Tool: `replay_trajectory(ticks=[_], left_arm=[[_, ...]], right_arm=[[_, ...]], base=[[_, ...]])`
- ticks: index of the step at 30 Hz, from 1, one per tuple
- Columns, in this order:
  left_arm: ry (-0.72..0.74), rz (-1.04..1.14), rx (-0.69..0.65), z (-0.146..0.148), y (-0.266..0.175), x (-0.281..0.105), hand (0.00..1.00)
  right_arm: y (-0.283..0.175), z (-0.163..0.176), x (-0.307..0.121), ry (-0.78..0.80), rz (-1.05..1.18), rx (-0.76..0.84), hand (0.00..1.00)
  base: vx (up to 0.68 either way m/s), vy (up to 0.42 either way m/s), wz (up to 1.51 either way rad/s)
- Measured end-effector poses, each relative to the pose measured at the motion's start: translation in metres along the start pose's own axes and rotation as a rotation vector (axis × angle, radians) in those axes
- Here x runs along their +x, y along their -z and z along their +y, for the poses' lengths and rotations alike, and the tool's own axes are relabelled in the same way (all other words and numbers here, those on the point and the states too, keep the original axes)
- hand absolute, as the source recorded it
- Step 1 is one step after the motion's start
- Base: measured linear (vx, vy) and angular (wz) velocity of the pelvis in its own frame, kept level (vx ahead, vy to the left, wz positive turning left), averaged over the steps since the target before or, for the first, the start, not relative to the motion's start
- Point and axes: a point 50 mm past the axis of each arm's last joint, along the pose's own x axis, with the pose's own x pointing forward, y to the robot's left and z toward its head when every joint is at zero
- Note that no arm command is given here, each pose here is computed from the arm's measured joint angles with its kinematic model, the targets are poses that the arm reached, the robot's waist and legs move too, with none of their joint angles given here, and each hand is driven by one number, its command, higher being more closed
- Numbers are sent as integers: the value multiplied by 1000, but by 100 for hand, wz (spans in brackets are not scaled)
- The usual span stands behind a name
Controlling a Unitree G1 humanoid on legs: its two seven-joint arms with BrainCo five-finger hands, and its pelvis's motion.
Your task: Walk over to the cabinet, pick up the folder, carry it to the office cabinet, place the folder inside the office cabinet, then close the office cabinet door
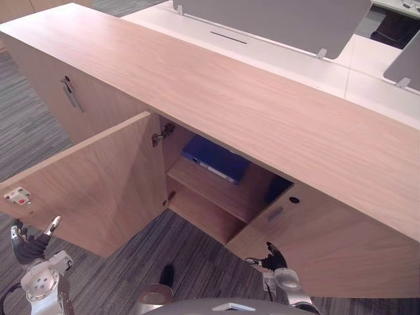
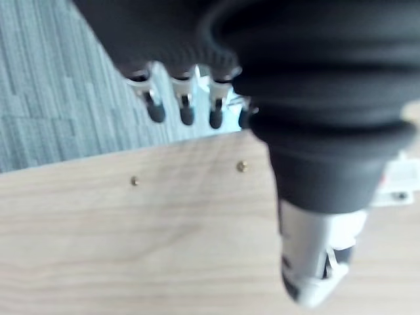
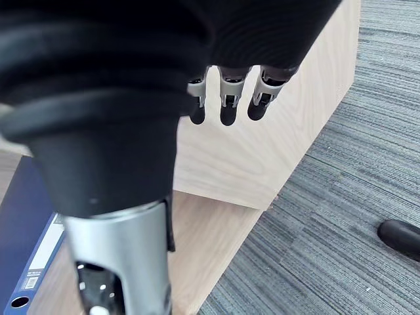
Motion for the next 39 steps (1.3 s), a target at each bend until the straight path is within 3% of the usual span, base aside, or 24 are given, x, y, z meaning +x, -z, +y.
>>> replay_trajectory(ticks=[4,16,39], left_arm=[[4,-17,64,0,-1,0,0],[-29,-7,-18,2,1,-1,0],[-83,53,7,2,17,-1,0]], right_arm=[[1,2,-1,-5,3,-5,0],[16,2,-4,-5,58,-9,0],[19,16,-6,-34,68,-26,0]], base=[[-11,-4,-4],[-11,-18,-3],[0,0,0]])
